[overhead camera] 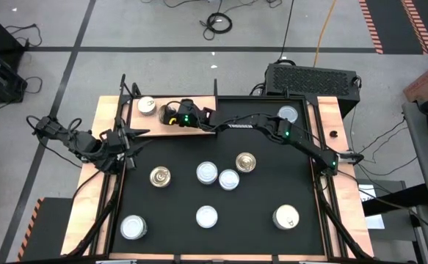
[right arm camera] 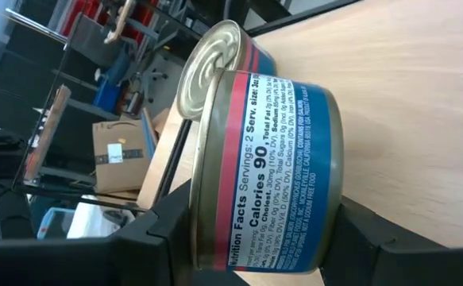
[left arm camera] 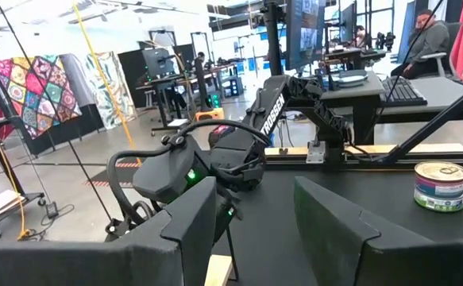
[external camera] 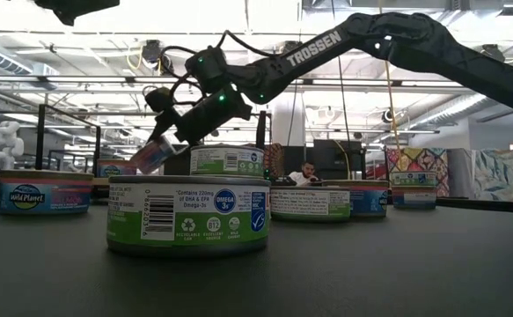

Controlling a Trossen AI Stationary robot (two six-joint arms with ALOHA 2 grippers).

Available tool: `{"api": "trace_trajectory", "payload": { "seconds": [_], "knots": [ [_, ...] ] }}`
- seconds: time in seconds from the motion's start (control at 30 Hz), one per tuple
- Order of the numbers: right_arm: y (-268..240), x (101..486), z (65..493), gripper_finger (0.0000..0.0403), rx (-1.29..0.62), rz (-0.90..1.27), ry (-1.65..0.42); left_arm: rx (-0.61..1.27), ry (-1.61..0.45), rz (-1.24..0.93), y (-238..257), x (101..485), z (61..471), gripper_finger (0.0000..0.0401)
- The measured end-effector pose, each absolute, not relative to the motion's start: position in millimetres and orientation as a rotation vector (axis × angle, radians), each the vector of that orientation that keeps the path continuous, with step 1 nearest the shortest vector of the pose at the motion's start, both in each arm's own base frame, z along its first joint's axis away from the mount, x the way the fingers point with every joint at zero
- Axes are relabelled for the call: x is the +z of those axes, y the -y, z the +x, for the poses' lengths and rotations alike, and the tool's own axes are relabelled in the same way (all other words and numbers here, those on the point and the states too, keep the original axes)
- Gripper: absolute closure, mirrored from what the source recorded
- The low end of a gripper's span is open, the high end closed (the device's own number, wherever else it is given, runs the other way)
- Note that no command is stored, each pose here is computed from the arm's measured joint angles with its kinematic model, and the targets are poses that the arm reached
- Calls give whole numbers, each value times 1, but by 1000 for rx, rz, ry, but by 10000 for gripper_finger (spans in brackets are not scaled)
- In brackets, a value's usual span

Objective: Stack canned seafood by type on shelf
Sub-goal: Put the blue and pink tuna can on the shelf

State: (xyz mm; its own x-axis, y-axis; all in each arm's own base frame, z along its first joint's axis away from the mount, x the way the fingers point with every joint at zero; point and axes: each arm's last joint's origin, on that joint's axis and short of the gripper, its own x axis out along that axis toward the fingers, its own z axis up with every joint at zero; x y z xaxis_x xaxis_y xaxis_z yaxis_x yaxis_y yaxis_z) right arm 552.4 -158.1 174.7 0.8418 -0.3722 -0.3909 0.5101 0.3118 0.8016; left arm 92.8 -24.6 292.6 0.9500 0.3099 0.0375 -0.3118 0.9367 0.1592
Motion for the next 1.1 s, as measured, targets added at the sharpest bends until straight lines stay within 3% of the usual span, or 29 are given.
{"api": "trace_trajectory", "payload": {
  "seconds": [0.17,0.57,1.1],
  "knots": [
    [159,175,552,208,-580,1069,-150,314,12,164,25,293,93,230],
    [160,176,552,129,-598,1054,-135,284,16,164,26,293,93,230],
    [165,180,551,120,-688,910,-76,269,18,160,26,293,93,230]
  ]
}}
